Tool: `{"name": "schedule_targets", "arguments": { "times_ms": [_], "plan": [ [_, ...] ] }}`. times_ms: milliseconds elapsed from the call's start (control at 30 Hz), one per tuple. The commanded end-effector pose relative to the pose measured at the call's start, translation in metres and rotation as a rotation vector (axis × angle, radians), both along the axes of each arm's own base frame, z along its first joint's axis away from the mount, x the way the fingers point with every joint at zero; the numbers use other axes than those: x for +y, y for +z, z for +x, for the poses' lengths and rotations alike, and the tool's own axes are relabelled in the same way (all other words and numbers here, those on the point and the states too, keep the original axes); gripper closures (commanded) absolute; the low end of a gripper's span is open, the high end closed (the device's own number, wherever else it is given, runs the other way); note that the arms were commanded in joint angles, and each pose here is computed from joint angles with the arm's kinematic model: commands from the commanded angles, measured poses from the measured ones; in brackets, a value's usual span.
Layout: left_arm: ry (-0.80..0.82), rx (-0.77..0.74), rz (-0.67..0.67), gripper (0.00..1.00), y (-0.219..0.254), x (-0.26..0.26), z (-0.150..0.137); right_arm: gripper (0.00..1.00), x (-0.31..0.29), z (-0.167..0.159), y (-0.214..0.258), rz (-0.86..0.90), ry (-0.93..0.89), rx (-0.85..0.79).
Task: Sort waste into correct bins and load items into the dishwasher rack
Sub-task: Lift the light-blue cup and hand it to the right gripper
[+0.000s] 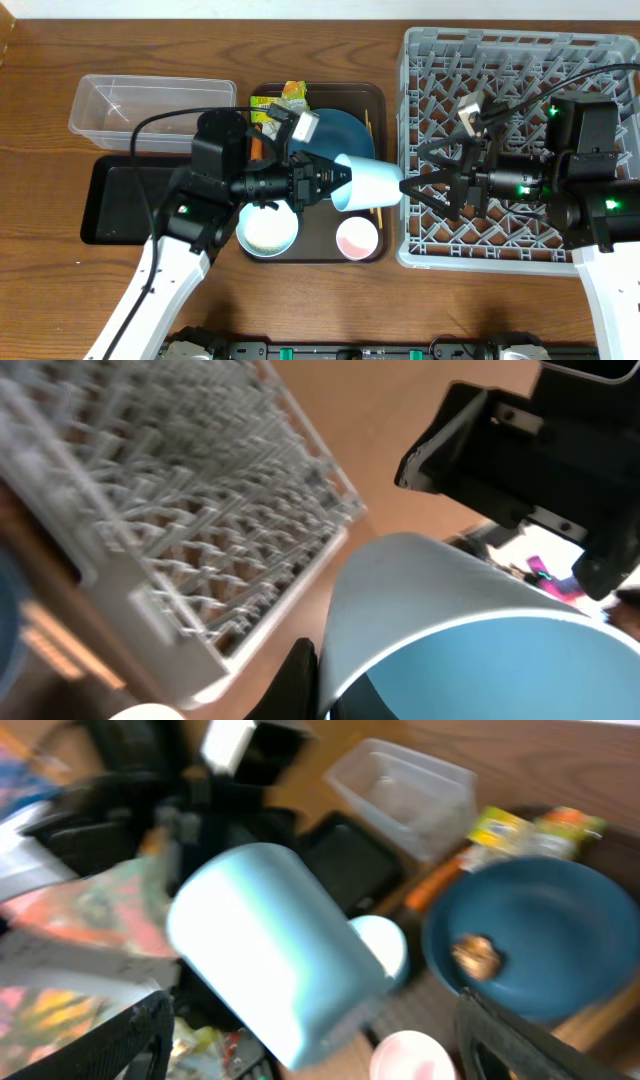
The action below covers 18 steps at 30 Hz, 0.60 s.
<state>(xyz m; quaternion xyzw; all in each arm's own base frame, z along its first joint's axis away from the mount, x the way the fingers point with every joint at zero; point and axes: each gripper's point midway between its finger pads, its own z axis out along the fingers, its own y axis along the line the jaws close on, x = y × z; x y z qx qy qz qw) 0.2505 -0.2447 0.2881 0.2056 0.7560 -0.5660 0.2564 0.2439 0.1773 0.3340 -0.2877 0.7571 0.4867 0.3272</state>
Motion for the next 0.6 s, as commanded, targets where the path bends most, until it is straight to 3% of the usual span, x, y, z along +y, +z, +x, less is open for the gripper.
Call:
{"name": "schedule_targets", "arguments": {
  "times_ms": [0, 267, 433, 533, 567],
  "plan": [
    [-0.17, 0.003, -0.099, 0.94, 0.02, -0.007, -0.02, 0.19, 0.013, -0.021, 0.023, 0.088, 0.138, -0.075],
    [-0.215, -0.107, -0.173, 0.94, 0.048, -0.01, -0.019, 0.23, 0.034, -0.037, 0.018, 0.058, 0.218, -0.097],
    [-0.215, -0.107, -0.173, 0.94, 0.048, -0.01, -0.019, 0.45, 0.039, -0.038, 0.013, 0.027, 0.22, -0.104],
    [-0.213, -0.107, -0.172, 0.93, 0.048, -0.01, -0.019, 0.51, 0.039, -0.037, 0.013, 0.022, 0.216, -0.105],
    [-0.209, -0.108, -0.172, 0.78, 0.048, -0.01, -0.018, 0.54, 0.038, -0.035, 0.011, 0.011, 0.205, -0.106]
  ]
}}
